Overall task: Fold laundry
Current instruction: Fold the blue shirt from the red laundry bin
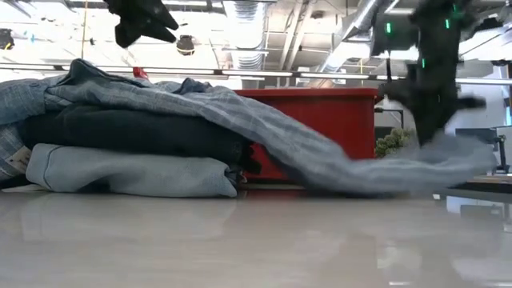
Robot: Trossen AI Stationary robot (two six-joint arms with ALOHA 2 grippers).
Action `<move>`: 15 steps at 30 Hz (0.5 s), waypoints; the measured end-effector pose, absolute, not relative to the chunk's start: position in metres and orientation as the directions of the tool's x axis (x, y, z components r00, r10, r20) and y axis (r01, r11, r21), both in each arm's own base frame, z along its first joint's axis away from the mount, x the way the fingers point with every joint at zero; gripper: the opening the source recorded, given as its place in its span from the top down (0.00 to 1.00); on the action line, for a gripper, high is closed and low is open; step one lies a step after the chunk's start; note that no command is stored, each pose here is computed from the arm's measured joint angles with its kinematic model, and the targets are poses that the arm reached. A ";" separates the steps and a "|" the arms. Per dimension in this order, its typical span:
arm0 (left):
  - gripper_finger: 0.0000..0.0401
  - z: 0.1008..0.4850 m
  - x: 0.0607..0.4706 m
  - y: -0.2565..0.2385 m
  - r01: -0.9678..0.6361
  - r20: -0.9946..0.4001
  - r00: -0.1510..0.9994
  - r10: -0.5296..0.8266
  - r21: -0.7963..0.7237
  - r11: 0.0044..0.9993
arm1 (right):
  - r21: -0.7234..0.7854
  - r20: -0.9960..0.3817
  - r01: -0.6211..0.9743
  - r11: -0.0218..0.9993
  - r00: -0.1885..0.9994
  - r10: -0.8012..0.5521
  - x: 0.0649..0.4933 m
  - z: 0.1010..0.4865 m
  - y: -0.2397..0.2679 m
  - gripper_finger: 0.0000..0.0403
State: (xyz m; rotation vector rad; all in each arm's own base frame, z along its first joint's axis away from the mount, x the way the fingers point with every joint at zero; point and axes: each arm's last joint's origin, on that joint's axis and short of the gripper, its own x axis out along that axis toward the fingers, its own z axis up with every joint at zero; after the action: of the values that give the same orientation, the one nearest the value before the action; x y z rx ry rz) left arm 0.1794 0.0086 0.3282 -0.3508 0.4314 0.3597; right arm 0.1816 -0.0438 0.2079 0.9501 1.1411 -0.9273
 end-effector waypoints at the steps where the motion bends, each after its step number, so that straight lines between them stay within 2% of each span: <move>1: 0.70 0.322 0.184 0.008 -0.397 -0.460 0.853 0.247 -0.264 0.879 | 0.119 -0.981 0.935 0.334 0.163 -0.106 0.181 0.222 -0.045 0.92; 4: 0.70 0.303 0.198 0.005 -0.380 -0.470 0.855 0.220 -0.281 0.881 | 0.093 -0.983 0.923 0.373 0.145 -0.113 0.176 0.266 -0.047 0.93; 9: 0.70 0.286 0.214 0.006 -0.427 -0.501 0.827 0.256 -0.261 0.866 | 0.006 -0.982 0.920 0.393 0.081 -0.173 0.160 0.339 -0.045 0.93; 12: 0.70 0.276 0.227 0.006 -0.436 -0.524 0.811 0.259 -0.247 0.865 | 0.100 -0.948 0.898 0.429 0.216 -0.232 0.157 0.374 -0.045 0.93; 15: 0.70 0.264 0.240 0.006 -0.437 -0.549 0.794 0.260 -0.218 0.873 | 0.139 -0.907 0.890 0.434 0.290 -0.305 0.154 0.404 -0.047 0.93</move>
State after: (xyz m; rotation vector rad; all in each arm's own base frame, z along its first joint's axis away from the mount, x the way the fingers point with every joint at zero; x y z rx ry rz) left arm 0.2404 0.0058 0.2642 -0.3465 0.5335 0.3830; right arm 0.1536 -0.0474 0.4036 0.7459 0.9518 -0.9043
